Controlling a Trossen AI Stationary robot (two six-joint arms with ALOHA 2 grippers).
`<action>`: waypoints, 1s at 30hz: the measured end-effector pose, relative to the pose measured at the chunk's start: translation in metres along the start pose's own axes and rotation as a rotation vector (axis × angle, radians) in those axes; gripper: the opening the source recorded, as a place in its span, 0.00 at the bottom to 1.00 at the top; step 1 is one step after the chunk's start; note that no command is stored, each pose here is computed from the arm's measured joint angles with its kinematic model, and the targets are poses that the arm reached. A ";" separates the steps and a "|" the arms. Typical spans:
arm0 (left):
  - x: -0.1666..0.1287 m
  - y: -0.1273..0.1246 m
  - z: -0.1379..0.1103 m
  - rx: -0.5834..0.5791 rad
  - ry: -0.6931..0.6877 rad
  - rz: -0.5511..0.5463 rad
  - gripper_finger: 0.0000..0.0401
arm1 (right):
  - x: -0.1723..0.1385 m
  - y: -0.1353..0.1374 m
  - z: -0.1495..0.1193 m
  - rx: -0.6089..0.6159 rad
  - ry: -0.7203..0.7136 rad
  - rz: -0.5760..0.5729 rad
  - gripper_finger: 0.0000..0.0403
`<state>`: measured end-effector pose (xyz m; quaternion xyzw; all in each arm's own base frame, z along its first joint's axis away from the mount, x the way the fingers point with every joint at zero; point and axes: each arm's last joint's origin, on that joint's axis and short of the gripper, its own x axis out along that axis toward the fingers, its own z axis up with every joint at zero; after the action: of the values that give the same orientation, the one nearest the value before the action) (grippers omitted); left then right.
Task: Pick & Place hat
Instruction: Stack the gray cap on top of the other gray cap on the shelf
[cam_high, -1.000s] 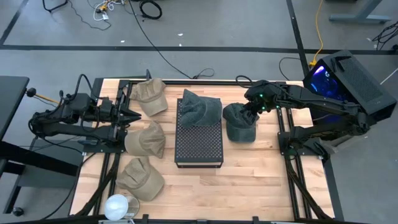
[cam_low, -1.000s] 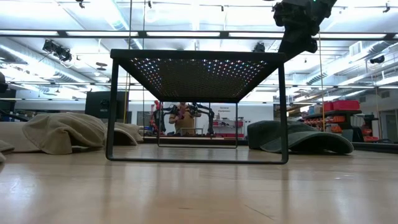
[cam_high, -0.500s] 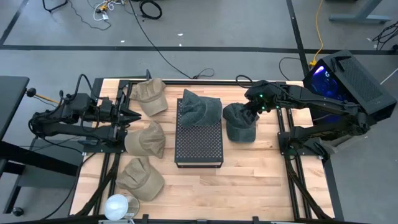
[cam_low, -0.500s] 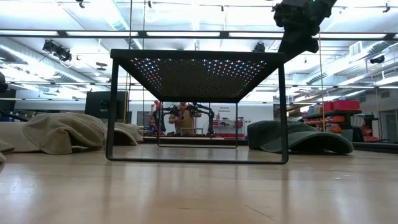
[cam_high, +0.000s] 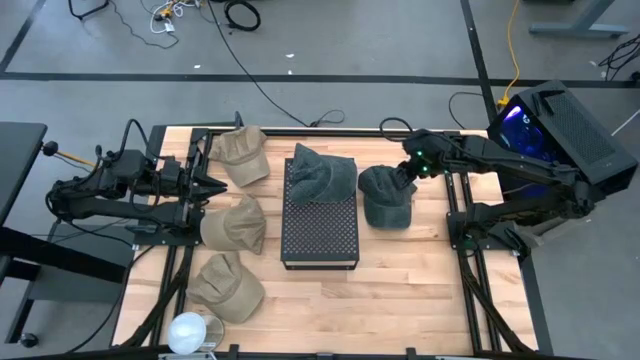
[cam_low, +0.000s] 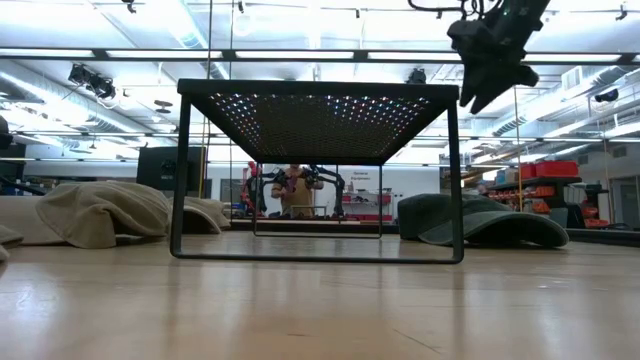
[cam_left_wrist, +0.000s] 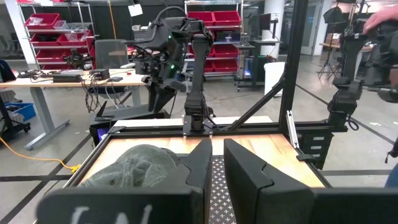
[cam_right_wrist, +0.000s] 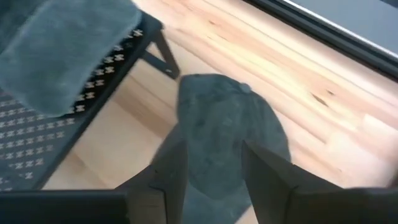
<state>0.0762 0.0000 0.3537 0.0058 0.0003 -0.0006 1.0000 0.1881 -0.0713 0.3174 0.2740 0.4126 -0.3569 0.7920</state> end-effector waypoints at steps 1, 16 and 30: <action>0.000 0.000 0.000 0.000 0.000 0.000 0.12 | 0.002 -0.001 0.000 0.006 0.011 -0.019 0.38; 0.000 0.000 0.000 0.000 0.000 0.000 0.12 | 0.045 0.002 0.006 0.007 0.175 -0.154 0.38; 0.000 0.000 0.000 0.000 0.000 0.000 0.12 | 0.075 -0.003 -0.011 0.110 0.159 -0.143 0.51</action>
<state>0.0761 0.0000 0.3537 0.0058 0.0001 -0.0006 1.0000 0.2110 -0.0904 0.2479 0.3146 0.4725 -0.4118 0.7129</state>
